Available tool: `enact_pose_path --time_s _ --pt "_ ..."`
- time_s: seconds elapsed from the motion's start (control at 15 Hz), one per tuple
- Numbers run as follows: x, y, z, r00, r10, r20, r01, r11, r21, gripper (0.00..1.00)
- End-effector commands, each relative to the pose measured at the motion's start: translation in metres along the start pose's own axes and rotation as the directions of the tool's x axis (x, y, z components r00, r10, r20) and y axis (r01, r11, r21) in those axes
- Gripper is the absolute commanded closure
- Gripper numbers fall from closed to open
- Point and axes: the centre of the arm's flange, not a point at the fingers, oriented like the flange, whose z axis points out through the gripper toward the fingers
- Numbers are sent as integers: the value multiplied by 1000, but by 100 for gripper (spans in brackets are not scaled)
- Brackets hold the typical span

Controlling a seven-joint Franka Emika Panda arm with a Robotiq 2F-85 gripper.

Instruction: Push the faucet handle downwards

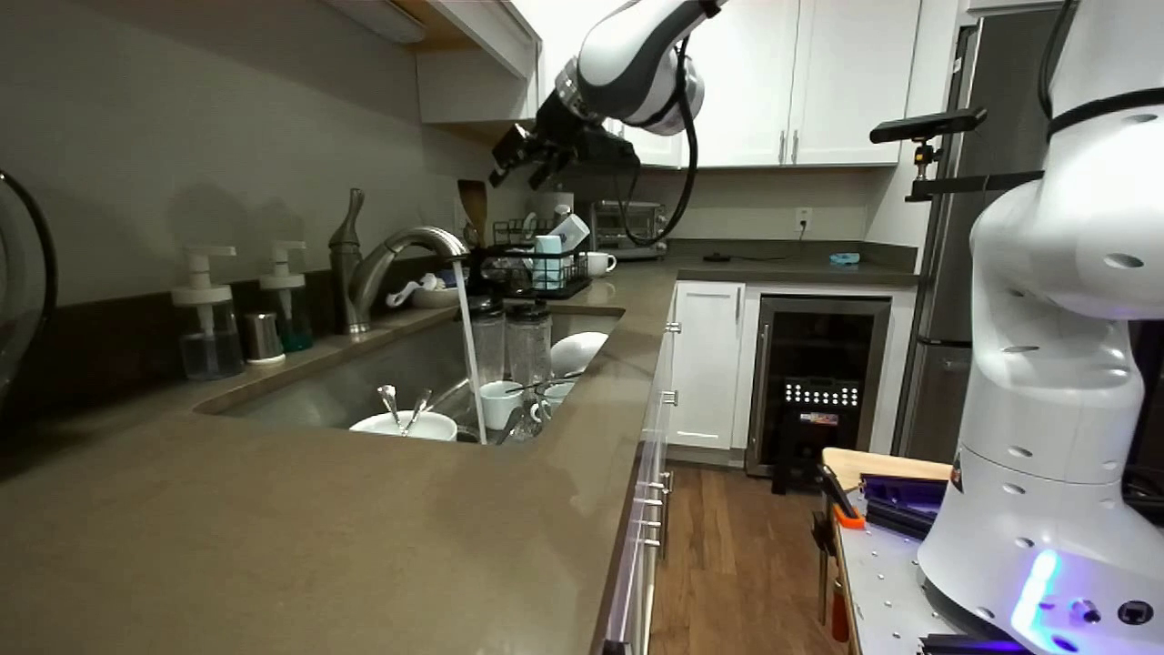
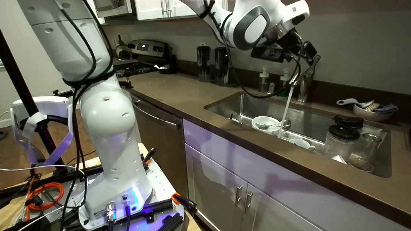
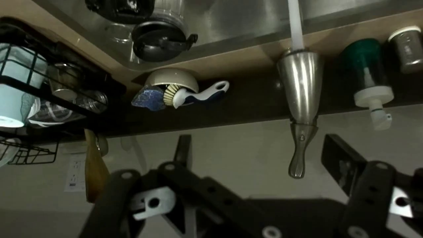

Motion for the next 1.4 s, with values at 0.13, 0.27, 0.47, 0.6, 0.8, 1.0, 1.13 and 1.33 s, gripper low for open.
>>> enact_pose_path --time_s 0.13,0.27,0.47,0.6,0.8,1.0,1.13,1.33 --pt "15 -2 10 1000 -2 -14 2 1000 -7 0" --pt "15 -2 11 1000 -3 -13 2 1000 -7 0" --pt "15 -2 11 1000 -2 -13 2 1000 -7 0" --pt "16 -3 13 1000 -2 -25 2 1000 -16 0" --pt "19 -7 18 1000 0 -31 0 1000 -19 0" --pt "24 -11 23 999 -6 -52 4 1000 -28 0" --pt "30 -14 25 997 -9 -74 6 999 -32 0" --pt "42 -19 34 994 -17 -105 13 999 -34 0"
